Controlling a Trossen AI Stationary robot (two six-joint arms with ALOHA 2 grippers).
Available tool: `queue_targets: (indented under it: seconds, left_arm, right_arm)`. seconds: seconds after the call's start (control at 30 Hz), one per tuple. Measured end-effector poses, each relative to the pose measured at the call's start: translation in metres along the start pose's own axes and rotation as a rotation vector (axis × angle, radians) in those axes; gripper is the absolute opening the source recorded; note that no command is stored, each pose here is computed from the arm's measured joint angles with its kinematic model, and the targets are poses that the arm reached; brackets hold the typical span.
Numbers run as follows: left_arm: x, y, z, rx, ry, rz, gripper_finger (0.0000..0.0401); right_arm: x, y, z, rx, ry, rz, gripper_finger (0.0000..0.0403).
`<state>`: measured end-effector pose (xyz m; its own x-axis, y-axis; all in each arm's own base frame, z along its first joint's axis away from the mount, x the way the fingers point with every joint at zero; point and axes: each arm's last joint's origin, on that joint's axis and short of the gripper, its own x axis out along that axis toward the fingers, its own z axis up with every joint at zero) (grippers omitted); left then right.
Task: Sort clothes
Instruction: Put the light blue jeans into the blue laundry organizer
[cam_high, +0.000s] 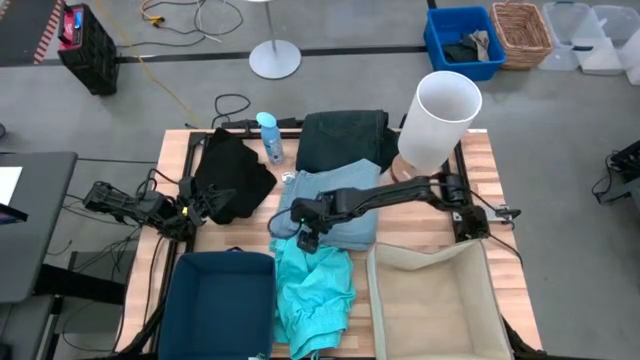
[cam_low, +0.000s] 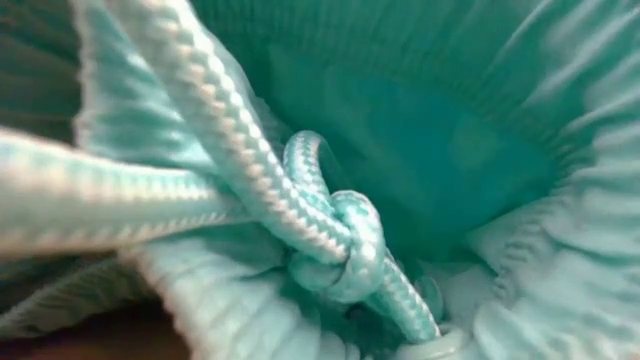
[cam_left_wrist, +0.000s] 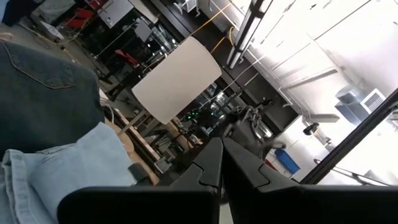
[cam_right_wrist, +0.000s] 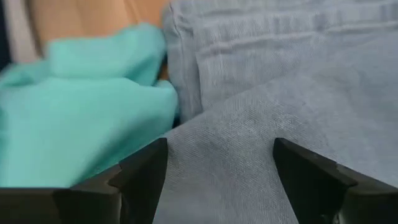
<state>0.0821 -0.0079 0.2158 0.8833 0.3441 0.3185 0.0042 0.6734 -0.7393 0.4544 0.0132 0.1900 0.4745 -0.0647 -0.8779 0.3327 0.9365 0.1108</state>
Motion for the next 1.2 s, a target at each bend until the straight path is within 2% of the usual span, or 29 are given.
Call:
queue_targets:
  seconds: [0.33,0.47,0.6,0.77,1.03,1.1,1.2]
  left_arm:
    - [0.0,0.0,0.0,0.0,0.0,0.001,0.0006]
    - [0.0,0.0,0.0,-0.006,0.001,0.001,0.0006]
    - [0.0,0.0,0.0,-0.007,0.001,0.001,0.0006]
    - [0.0,0.0,0.0,-0.007,0.001,0.001,0.0006]
    - [0.0,0.0,0.0,-0.006,0.002,0.001,0.0006]
    - [0.0,0.0,0.0,-0.004,0.004,0.003,0.0006]
    - [0.0,0.001,-0.002,0.003,0.013,0.01,0.0006]
  right_arm:
    - [0.055,-0.004,-0.019,-0.052,0.082,-0.135,0.0312]
    - [0.059,-0.006,-0.02,-0.052,0.089,-0.138,0.0306]
    - [0.06,-0.01,-0.019,-0.042,0.089,-0.136,0.0282]
    - [0.06,-0.012,-0.02,-0.039,0.113,-0.135,0.021]
    - [0.06,-0.013,-0.021,-0.033,0.127,-0.109,0.003]
    - [0.06,-0.013,-0.021,-0.025,0.129,-0.107,0.0013]
    - [0.058,-0.013,-0.02,0.01,0.125,-0.108,0.0011]
